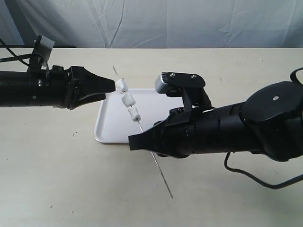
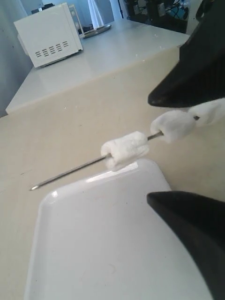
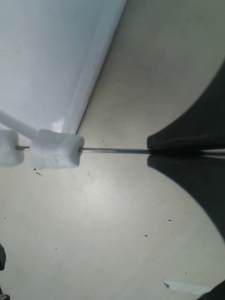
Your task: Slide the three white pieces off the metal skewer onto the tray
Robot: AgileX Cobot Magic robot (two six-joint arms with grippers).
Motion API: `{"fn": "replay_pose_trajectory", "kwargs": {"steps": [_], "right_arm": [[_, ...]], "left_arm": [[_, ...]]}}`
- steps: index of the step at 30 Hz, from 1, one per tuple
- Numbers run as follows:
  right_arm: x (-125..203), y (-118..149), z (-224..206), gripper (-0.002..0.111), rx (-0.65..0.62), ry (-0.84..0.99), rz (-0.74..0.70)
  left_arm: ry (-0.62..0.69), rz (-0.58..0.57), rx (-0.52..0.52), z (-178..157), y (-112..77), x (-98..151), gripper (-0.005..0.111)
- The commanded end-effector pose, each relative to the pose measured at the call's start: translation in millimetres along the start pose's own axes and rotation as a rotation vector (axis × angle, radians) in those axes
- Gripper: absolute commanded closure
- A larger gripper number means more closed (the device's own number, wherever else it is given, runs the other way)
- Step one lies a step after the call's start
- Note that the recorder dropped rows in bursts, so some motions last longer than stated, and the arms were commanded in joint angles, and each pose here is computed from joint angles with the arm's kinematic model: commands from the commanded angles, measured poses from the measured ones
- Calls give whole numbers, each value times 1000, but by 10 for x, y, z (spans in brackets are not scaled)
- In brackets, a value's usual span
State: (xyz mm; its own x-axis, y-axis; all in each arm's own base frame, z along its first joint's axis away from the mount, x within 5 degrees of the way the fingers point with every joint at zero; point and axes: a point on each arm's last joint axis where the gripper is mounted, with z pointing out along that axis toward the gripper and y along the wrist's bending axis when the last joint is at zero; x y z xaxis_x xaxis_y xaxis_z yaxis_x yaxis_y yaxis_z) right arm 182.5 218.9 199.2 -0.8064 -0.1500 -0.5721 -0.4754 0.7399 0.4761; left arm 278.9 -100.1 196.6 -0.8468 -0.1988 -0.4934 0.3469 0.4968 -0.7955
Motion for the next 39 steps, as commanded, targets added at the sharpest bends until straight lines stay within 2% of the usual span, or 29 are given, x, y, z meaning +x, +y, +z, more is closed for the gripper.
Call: {"fn": "replay_pose_trajectory", "kwargs": {"steps": [1,11,15,18,21,23,25,32,36,39], "right_arm": [[17,37,-6,109,10,-17,0],[55,85,-7,109,-43,25,-5],[65,105,-9,109,-65,37,16],[50,88,-7,109,-46,20,8],[21,49,-6,109,-3,-13,2],[-10,15,-8,109,34,-46,26],[-23,40,-9,109,17,-44,32],[-177,172,-35,109,-45,-77,58],[-100,128,125,109,-44,-13,98],[-118,1,200,109,67,-54,104]], "left_arm": [[-8,-8,30,19,-39,-31,55],[4,-122,63,17,-68,-19,55],[9,-113,16,71,-60,7,55],[30,-99,21,123,-102,48,56],[1,-92,-73,122,-19,20,59],[-9,-88,-96,122,-2,0,60],[-22,-78,-109,124,-3,-40,60],[-23,-57,-87,152,-63,-86,60],[-24,-57,-89,152,-62,-86,58],[-24,-57,-87,152,-63,-86,58]]}}
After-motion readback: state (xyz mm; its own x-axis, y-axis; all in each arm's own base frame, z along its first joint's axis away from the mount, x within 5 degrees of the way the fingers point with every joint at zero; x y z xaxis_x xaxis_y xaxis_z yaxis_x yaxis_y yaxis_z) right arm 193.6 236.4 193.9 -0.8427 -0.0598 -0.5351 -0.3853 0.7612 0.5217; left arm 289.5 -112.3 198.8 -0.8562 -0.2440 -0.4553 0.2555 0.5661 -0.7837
